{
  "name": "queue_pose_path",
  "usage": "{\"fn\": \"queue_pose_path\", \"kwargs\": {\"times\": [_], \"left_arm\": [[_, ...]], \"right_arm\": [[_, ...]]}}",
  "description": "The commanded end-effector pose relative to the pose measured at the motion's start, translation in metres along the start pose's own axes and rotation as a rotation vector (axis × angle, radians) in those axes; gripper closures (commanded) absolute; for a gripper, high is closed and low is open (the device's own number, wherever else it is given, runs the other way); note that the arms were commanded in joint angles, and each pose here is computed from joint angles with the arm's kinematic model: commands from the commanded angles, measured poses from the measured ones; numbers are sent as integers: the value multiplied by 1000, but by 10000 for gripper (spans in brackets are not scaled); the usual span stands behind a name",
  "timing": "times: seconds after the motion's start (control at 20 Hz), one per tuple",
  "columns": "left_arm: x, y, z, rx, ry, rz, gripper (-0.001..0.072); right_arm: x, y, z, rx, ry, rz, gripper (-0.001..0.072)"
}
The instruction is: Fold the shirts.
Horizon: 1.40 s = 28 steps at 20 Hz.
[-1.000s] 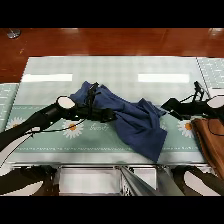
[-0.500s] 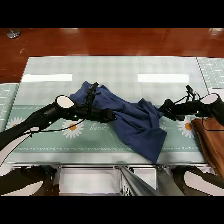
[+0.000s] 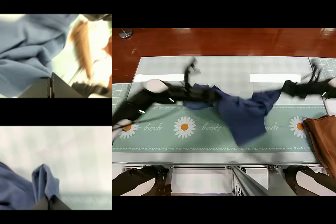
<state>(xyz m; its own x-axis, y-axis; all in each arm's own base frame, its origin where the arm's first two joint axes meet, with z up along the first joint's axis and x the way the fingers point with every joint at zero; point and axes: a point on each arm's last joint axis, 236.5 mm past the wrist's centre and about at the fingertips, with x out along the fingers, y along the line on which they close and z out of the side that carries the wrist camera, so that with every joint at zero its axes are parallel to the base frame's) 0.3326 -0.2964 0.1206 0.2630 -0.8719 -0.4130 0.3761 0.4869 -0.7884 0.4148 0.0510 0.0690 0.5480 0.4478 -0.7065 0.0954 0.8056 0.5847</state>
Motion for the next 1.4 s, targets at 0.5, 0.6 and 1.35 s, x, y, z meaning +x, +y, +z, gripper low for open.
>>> {"fn": "queue_pose_path", "kwargs": {"times": [0.5,0.6,1.35], "left_arm": [[-366,-267,112,737,-824,435,684],[-405,-276,90,774,-934,644,684],[-277,-8,29,242,-373,703,683]], "right_arm": [[-470,237,11,-664,-1045,-123,694],[-504,220,-20,-650,-1117,-228,694],[-278,109,-26,-419,-498,-184,693]]}}
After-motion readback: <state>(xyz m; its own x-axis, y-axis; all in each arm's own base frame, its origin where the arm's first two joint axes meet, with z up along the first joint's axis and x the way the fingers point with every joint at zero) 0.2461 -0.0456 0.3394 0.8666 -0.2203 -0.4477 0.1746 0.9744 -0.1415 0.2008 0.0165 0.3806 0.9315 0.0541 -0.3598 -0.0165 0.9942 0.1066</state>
